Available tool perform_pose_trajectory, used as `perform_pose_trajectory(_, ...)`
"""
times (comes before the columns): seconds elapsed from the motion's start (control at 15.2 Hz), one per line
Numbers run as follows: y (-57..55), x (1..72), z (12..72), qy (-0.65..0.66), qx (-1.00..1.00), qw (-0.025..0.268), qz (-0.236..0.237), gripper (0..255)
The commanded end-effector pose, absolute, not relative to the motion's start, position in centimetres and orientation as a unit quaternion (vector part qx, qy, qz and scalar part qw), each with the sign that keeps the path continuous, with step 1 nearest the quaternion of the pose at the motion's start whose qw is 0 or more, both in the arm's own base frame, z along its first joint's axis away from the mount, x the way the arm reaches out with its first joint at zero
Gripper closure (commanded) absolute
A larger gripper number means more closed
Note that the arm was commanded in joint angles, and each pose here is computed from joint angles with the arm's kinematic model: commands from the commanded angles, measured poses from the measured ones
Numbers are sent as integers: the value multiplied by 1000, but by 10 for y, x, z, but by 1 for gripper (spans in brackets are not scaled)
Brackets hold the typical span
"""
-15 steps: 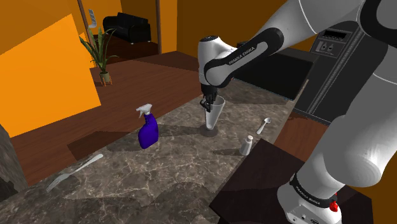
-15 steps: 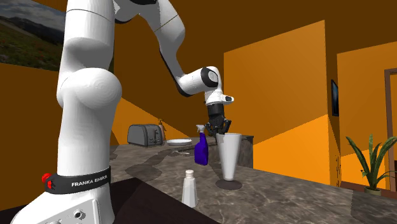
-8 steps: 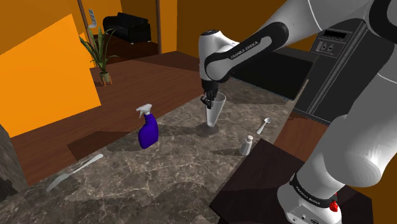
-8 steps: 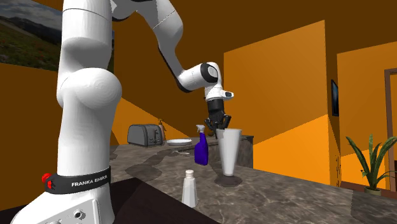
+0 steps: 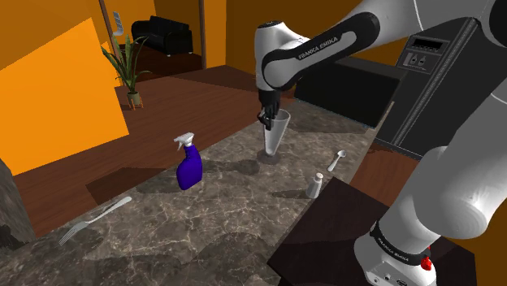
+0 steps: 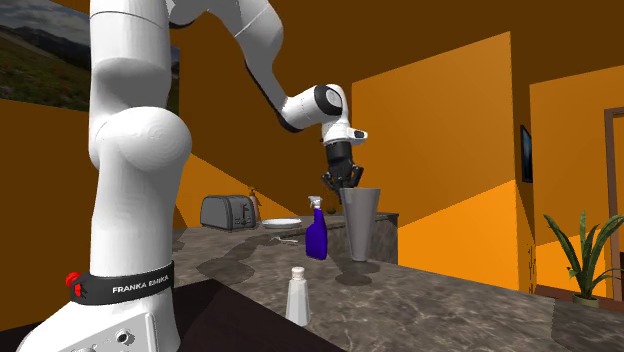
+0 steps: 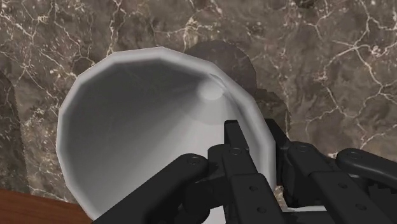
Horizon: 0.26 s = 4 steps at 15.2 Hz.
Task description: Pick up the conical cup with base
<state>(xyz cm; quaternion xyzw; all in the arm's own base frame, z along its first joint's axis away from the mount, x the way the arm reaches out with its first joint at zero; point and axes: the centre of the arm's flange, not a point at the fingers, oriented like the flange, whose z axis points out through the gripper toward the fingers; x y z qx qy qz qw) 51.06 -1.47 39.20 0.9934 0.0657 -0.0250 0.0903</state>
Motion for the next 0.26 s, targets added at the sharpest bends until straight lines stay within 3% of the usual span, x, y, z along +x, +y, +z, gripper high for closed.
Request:
perform_pose_trajectory(0.0, -15, 510, 404, 66, 993, 90, -25, 255)
perform_pose_trajectory(0.2, -15, 510, 410, 66, 993, 90, -25, 255)
